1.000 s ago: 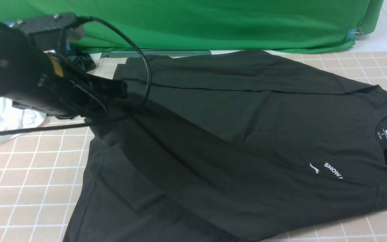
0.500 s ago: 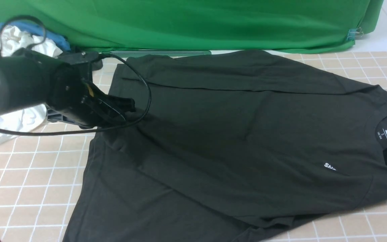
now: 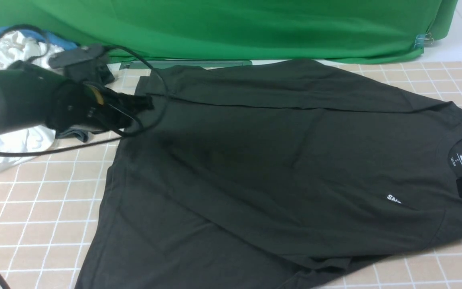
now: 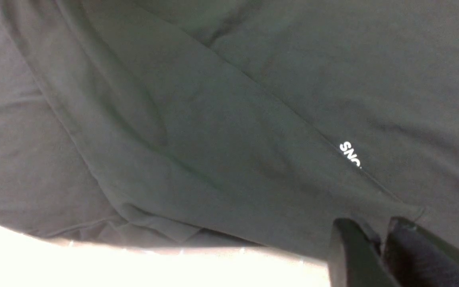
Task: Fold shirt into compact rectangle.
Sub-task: 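Fold the left side of the black T-shirt inward over its body, then grab the top left corner of the dark shirt with the left gripper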
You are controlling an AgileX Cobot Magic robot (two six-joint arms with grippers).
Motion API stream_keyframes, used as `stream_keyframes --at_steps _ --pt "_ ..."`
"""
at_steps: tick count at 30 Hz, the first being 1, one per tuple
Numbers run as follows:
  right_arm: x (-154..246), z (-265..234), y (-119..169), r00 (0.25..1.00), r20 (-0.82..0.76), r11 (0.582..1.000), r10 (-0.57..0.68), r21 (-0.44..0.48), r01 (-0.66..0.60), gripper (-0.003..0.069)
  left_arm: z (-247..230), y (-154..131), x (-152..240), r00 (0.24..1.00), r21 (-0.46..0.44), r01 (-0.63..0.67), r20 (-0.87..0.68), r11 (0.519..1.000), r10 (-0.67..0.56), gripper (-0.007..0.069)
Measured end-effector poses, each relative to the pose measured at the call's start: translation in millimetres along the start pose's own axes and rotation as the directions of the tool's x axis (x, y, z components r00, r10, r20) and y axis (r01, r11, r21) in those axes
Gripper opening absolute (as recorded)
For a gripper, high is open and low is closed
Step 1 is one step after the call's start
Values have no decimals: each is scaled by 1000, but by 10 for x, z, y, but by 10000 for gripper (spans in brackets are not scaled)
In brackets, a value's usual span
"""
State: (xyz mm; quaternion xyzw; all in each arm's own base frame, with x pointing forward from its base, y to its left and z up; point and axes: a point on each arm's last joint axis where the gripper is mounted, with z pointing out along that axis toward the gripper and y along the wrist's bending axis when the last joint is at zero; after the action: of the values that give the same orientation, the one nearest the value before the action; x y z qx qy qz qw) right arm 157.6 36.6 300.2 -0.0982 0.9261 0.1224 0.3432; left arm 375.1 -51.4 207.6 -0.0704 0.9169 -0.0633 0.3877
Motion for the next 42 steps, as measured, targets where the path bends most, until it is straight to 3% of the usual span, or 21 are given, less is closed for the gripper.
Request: stream_keyframes --at_steps 3,9,13,21,29,42 --pt "0 0 0 1000 0 1000 0 0 0 150 6 62 -32 999 -3 29 19 1000 -29 195" --pt "0 0 0 1000 0 1000 3 0 -3 156 -30 40 -116 986 -11 163 -23 987 -163 395" --pt "-3 0 12 999 3 999 37 -13 -37 158 -115 -55 -426 966 -38 238 -97 971 -240 469" --pt "-19 -2 59 992 12 990 127 -67 -126 164 185 -378 -1025 925 45 306 -250 951 -286 425" --pt "-81 -5 41 987 82 989 138 -57 -134 165 935 -541 -925 842 114 425 -414 898 -346 410" --pt "-188 -20 4 968 204 989 146 -35 -142 165 1344 -496 -722 788 61 515 -426 855 -444 410"
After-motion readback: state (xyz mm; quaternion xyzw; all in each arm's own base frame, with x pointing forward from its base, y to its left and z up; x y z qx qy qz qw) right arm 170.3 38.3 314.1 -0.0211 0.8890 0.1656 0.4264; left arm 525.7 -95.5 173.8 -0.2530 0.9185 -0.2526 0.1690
